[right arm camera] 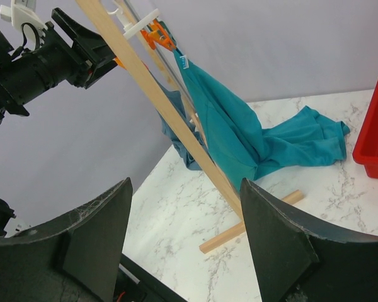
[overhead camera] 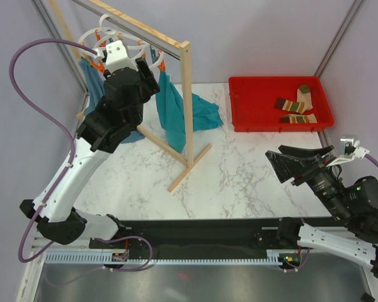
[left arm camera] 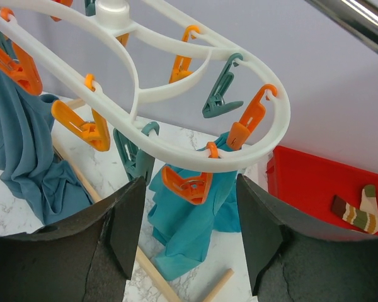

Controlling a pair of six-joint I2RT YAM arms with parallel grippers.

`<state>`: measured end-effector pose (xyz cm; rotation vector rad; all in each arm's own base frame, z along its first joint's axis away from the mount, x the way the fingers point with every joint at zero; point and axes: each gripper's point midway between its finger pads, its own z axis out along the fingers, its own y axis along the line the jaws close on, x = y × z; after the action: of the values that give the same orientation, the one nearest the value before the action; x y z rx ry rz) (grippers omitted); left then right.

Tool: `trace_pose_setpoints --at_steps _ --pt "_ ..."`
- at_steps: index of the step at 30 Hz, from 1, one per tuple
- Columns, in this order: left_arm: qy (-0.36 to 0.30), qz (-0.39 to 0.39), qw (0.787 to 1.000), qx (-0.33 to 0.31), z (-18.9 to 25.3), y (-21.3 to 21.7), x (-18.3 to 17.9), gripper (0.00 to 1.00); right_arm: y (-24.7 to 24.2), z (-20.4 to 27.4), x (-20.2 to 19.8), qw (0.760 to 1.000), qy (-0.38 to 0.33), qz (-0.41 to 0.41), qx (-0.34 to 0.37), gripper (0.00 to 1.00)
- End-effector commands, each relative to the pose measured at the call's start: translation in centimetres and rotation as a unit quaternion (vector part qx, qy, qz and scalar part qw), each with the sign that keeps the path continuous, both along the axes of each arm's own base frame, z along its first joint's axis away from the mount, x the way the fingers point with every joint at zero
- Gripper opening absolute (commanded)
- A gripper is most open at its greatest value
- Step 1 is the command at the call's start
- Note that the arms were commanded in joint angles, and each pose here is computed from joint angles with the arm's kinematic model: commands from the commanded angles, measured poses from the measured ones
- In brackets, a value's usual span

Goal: Clip the socks to the hanger
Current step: Open the clamp at the hanger.

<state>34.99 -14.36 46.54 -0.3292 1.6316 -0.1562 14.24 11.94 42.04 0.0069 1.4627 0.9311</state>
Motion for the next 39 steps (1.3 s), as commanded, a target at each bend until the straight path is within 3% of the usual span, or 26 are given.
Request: trace_pose_setpoints --at_steps 1,39 --pt "-0.016 0.009 1.0 -0.004 1.4 0.1 0.2 0.66 -0.4 0.7 -0.2 1.0 -0.006 0.0 0.017 0.77" --pt "-0.029 0.042 0.999 0.018 0.3 0.8 2.0 0.61 -0.3 0.9 0.0 1.0 -0.009 -0.002 0.01 0.77"
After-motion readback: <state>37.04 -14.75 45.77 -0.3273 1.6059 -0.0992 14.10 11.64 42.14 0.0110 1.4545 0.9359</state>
